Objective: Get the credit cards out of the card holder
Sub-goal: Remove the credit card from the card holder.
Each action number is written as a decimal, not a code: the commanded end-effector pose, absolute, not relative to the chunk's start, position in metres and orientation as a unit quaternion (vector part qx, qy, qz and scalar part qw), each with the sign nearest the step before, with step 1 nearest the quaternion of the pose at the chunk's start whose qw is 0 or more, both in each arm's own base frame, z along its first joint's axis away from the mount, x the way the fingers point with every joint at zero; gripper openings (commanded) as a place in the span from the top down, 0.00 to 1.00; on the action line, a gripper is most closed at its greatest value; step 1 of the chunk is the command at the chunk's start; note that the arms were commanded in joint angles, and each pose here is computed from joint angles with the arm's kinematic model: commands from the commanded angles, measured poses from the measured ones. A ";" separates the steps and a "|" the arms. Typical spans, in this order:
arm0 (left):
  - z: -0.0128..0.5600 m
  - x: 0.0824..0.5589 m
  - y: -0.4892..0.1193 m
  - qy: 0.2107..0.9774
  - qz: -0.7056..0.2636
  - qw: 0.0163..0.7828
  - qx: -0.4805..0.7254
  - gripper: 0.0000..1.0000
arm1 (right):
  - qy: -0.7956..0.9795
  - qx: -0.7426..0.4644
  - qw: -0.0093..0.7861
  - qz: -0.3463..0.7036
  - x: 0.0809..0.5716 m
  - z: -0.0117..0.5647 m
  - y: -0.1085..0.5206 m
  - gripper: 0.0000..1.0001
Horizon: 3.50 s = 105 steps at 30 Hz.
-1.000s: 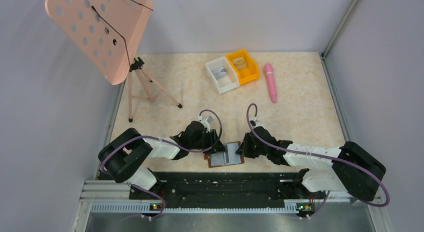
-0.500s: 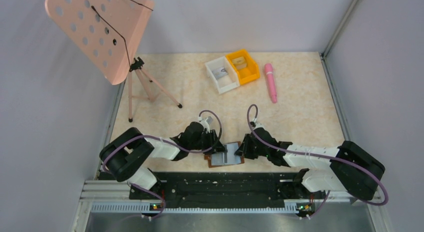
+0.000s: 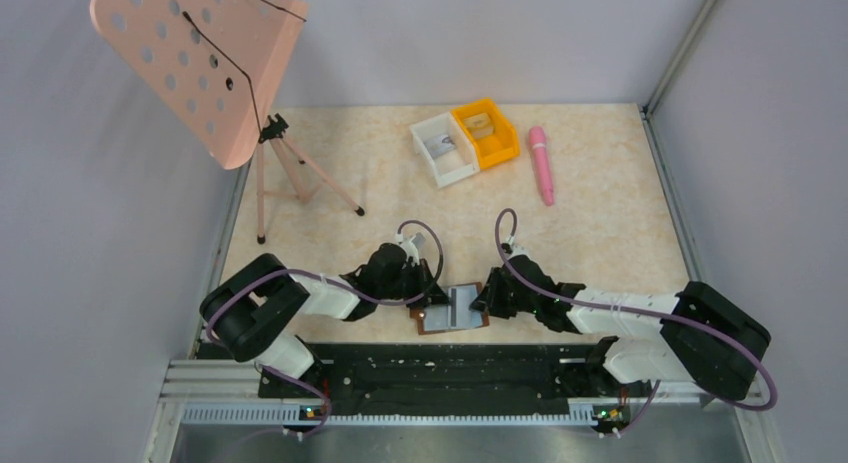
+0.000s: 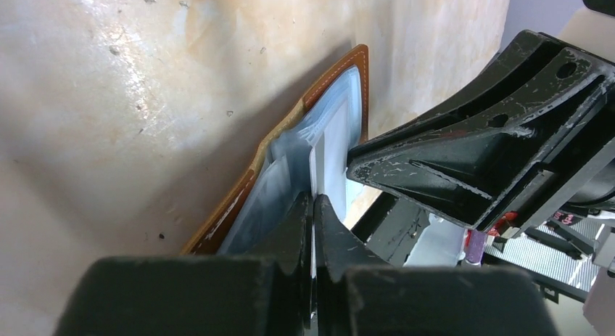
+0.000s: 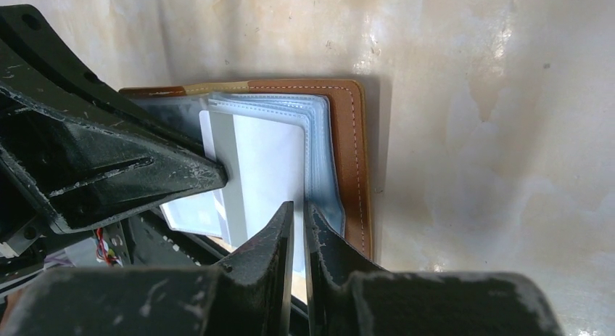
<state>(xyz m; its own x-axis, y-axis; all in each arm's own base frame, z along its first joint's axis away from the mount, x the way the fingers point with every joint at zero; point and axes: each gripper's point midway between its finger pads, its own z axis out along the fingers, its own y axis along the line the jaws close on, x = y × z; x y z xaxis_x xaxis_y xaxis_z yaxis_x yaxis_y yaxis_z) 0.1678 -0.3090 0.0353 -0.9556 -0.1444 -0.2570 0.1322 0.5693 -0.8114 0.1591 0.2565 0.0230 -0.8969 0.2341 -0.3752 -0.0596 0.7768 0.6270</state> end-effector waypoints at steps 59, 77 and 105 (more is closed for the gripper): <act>0.052 0.156 -0.309 0.869 -0.479 0.118 0.043 0.75 | 0.922 0.058 0.209 0.322 0.160 -0.001 0.240 0.88; 0.055 0.160 -0.296 0.868 -0.478 0.130 0.035 1.00 | 0.919 0.067 0.218 0.321 0.163 0.004 0.231 0.88; 0.055 0.158 -0.297 0.862 -0.492 0.115 0.046 1.00 | 0.910 0.052 0.229 0.341 0.168 0.019 0.240 0.88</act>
<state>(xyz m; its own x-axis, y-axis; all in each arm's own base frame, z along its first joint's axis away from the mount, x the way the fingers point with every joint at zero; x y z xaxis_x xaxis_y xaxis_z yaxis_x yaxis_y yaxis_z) 0.1549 -0.2915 0.0462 -0.9771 -0.0424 -0.2086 0.1507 0.5541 -0.8187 0.1672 0.2501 0.0255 -0.8917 0.2594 -0.3709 -0.0703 0.7300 0.6798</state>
